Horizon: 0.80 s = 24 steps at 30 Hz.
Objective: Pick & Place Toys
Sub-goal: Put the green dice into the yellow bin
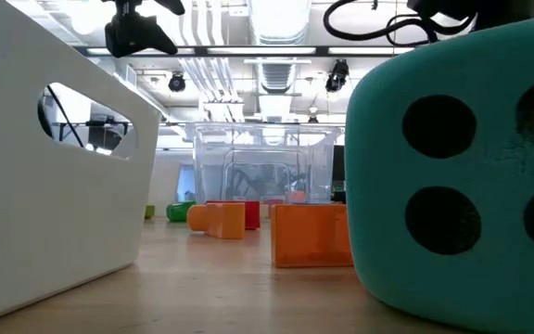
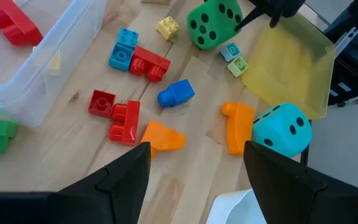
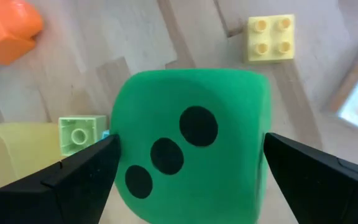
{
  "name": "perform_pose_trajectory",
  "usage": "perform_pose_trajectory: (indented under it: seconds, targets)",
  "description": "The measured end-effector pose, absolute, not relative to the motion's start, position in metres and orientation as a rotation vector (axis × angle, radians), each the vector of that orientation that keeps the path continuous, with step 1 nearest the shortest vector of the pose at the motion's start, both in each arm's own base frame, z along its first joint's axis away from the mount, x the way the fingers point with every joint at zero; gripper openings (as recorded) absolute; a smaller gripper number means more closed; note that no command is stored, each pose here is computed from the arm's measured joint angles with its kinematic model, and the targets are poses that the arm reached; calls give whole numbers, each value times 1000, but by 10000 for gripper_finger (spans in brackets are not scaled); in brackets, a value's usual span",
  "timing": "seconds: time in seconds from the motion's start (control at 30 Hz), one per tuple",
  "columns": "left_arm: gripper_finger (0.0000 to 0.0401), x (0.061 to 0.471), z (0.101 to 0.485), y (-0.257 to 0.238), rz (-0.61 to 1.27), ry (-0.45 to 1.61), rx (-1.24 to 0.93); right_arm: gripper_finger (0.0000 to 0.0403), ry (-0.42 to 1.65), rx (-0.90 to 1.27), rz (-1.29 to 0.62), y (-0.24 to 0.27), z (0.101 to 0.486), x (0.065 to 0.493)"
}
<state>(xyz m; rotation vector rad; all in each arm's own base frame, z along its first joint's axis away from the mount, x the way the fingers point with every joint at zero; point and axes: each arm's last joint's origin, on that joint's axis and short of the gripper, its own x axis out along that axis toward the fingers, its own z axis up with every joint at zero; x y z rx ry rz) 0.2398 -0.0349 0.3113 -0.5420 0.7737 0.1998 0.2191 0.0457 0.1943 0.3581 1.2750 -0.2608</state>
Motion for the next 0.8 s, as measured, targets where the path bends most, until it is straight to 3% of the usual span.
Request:
perform_pose_trajectory:
  seconds: [0.43, 0.73, 0.8]
  targets:
    - [262, 240, 311, -35, 195, 774, -531, 382, 1312, 362, -269, 48, 181, 228]
    - [262, 240, 311, -35, 188, 777, -532, 262, 1319, 376, -287, 48, 179, 228]
    - [262, 240, 311, -35, 188, 777, -532, 251, 1321, 388, -294, 48, 179, 228]
